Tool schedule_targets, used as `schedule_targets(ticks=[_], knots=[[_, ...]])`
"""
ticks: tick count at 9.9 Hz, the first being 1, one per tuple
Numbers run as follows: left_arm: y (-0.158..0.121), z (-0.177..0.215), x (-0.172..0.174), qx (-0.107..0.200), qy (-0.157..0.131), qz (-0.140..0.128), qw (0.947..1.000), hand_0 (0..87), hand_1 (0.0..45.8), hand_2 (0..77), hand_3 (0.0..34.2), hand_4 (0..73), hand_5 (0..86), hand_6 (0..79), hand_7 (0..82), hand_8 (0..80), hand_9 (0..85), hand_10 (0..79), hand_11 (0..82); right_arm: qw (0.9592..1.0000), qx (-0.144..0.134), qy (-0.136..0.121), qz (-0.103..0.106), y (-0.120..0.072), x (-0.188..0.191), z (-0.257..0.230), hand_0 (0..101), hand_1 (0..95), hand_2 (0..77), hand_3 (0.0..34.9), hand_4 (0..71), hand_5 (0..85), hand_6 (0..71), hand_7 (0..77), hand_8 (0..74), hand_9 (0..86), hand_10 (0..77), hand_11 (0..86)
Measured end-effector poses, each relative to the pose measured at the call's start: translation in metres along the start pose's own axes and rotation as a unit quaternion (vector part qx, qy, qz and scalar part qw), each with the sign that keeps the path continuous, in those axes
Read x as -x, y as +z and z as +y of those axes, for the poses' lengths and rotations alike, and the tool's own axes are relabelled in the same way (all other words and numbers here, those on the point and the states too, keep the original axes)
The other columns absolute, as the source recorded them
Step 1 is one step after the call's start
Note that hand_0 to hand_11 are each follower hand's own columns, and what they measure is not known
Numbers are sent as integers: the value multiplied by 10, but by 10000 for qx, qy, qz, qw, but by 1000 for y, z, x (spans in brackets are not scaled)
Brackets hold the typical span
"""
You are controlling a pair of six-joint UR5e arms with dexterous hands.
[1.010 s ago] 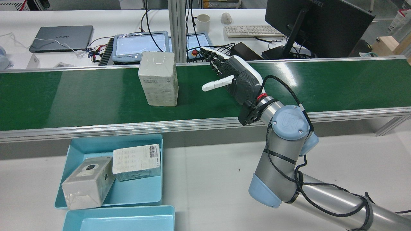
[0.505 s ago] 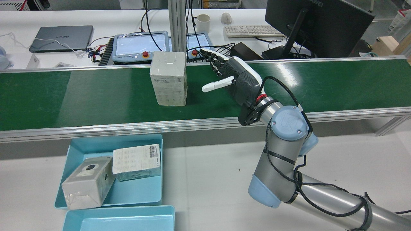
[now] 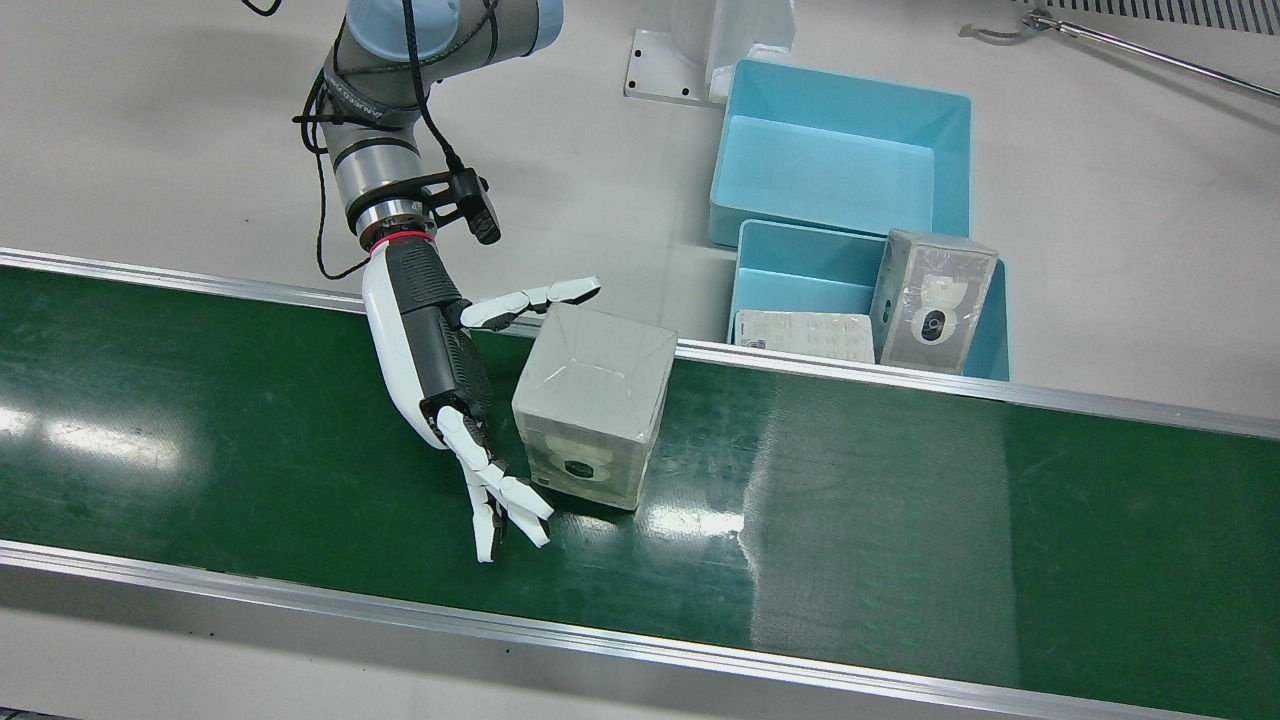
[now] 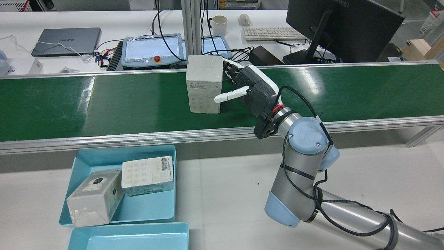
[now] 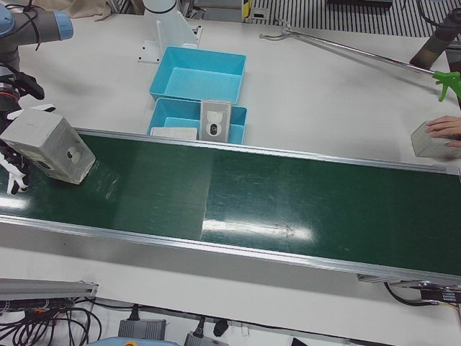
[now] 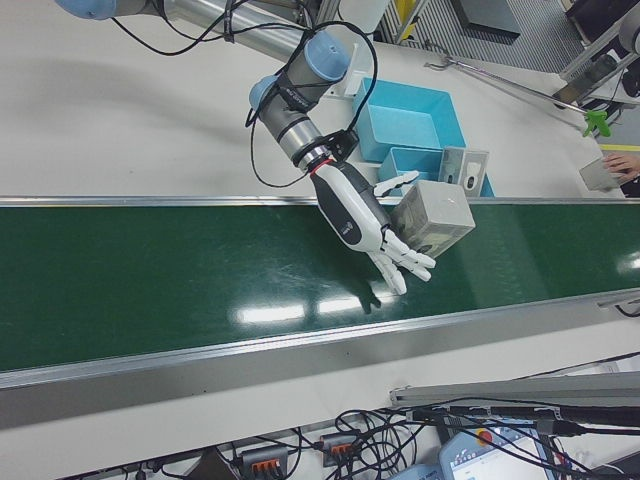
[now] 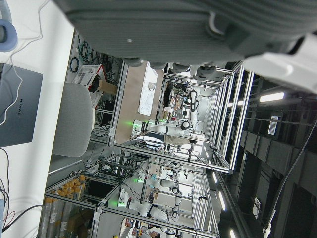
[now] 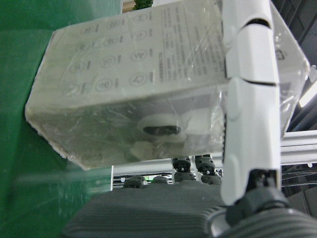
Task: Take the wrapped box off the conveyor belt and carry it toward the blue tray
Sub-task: 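Close the right hand around the wrapped white box on the belt, then lift the held box off the belt and tilt it toward the robot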
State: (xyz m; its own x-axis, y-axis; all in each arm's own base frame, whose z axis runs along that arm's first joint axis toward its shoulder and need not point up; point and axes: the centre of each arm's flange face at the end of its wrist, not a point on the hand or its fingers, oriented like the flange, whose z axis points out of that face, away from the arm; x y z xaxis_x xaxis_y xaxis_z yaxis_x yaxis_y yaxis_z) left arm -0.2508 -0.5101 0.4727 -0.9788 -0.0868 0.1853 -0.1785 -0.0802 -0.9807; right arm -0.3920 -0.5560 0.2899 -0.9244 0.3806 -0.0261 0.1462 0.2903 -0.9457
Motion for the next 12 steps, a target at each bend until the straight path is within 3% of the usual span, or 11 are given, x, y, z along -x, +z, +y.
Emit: schedule_targets(ticks=[1,3,4,5,6,7,8,9,10,12], knots=[[0,0,0,0,0,0,10000,0,0,11,0,0,11,5,5,5,5,0,5,10000,-1,0,2,0,0,0,494,196,125,0,125,175,38,38,0,11,0,11],[0,0,0,0,0,0,10000,0,0,11,0,0,11,5,5,5,5,5,5,10000,-35,-11,7,2,-2,-2,494,196,125,0,125,175,54,76,0,11,5,11],[0,0,0,0,0,0,10000,0,0,11,0,0,11,5,5,5,5,5,5,10000,-63,-22,7,4,-2,-3,534,224,240,0,164,355,169,240,0,71,76,11],[0,0,0,0,0,0,10000,0,0,11,0,0,11,5,5,5,5,0,5,9999,-103,-39,5,5,-2,-3,536,147,262,0,180,420,229,284,0,224,158,22],[0,0,0,0,0,0,10000,0,0,11,0,0,11,5,5,5,5,0,5,9999,-146,-65,-13,7,1,0,502,65,158,0,235,480,289,333,0,365,240,120],[0,0,0,0,0,0,10000,0,0,5,0,0,11,5,5,5,5,5,5,9998,-156,-82,-48,10,8,10,502,65,158,0,235,480,289,333,0,365,240,120],[0,0,0,0,0,0,10000,0,0,5,0,0,11,5,5,5,5,5,5,9999,-115,-78,-92,11,16,26,462,5,0,0,245,665,387,442,196,535,425,316],[0,0,0,0,0,0,10000,0,0,5,0,0,11,5,5,5,5,5,5,9999,-22,-47,-135,11,23,46,462,5,0,0,245,747,398,464,284,611,502,393],[0,0,0,0,0,0,10000,0,0,5,0,0,11,5,5,5,5,0,5,9998,115,12,-152,13,27,67,463,0,0,0,185,704,404,485,371,693,551,436],[0,0,0,0,0,0,10000,0,0,5,0,0,11,5,5,5,5,5,5,9988,442,177,-61,22,18,111,458,0,0,0,229,698,420,633,567,709,665,649]])
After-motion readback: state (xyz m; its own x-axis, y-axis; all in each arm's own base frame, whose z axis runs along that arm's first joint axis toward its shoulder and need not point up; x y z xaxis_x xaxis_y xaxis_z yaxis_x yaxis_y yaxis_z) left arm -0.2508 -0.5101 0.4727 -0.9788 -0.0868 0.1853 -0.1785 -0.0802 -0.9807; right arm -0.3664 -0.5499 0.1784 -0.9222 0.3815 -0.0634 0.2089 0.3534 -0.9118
